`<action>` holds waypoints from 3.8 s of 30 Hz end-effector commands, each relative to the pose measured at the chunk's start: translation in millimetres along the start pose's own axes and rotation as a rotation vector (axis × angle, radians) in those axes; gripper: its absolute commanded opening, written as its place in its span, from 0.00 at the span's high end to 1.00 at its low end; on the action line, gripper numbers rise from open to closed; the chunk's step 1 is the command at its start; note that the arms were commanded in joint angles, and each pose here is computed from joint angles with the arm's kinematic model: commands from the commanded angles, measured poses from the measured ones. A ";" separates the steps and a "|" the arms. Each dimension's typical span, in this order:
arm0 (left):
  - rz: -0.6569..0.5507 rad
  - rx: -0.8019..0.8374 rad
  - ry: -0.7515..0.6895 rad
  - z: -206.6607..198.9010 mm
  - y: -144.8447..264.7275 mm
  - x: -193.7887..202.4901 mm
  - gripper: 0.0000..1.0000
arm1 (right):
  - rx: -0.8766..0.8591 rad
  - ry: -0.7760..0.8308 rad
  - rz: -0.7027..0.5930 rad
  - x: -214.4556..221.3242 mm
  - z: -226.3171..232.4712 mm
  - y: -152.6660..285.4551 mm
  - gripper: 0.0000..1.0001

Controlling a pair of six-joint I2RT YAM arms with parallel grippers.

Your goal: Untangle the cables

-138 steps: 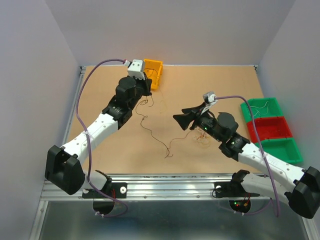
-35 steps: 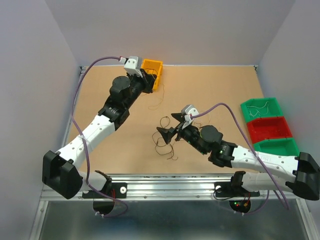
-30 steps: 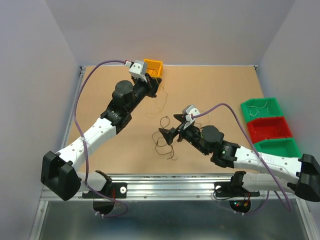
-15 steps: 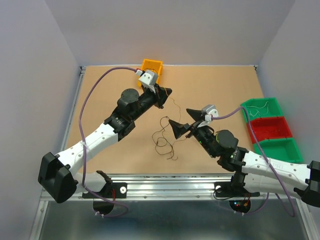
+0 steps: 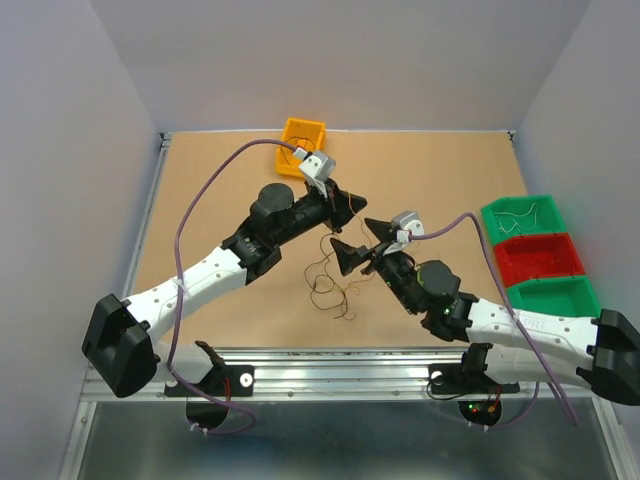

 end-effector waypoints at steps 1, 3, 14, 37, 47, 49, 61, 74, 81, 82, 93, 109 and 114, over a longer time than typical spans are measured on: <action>-0.062 0.088 0.055 -15.8 -2.1 -3.8 1.00 | 0.061 -0.041 -0.076 -1.2 -3.3 -4.6 0.07; -0.065 0.098 0.078 -18.1 -2.4 -4.0 1.00 | 0.081 -0.036 -0.073 0.9 -3.2 -8.0 0.10; -0.063 0.165 0.081 -26.3 6.0 -7.5 1.00 | 0.077 -0.014 -0.061 9.3 -2.2 -13.0 0.57; 0.041 0.019 0.094 26.1 -5.4 -1.6 0.06 | 0.220 -0.080 -0.163 -14.4 -19.5 6.1 1.00; 0.095 0.189 -0.140 38.0 4.6 -4.6 0.01 | 0.797 -0.111 -0.299 -29.5 -75.8 24.9 0.99; 0.094 0.193 -0.161 39.3 4.2 -2.5 0.01 | 0.883 -0.124 -0.331 -31.3 -88.8 34.6 0.99; 0.136 0.271 -0.213 45.2 -5.3 14.0 0.01 | 1.250 -0.221 -0.562 -102.6 -139.7 130.1 0.99; 0.175 0.328 -0.182 48.1 -14.0 27.6 0.03 | 1.727 -0.014 -0.624 -75.5 -197.5 148.8 0.99; 0.193 0.339 -0.162 47.8 -16.0 36.6 0.04 | 1.911 0.073 -0.713 -72.2 -236.1 160.5 0.99; 0.199 0.346 -0.155 47.5 -16.7 38.7 0.04 | 1.914 0.070 -0.733 -72.0 -239.1 162.0 0.99; 0.243 0.380 -0.113 46.5 -24.7 50.9 0.05 | 2.151 0.096 -0.858 -61.3 -268.7 188.1 0.97; 0.249 0.383 -0.126 41.4 -25.5 53.8 0.05 | 2.214 0.150 -0.816 -31.4 -292.3 194.3 0.96; 0.250 0.384 -0.129 39.7 -25.3 53.6 0.05 | 2.232 0.194 -0.719 -23.4 -301.6 192.5 0.97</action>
Point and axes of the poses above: each gripper's point midway between its finger pads, its own y axis back along the fingers, its own z axis along the line the jaws close on, x = y × z, the point moved 10 cm from there along y, back along the fingers, and after that the axes turned 8 degrees about -y, right-handed, at the moved point
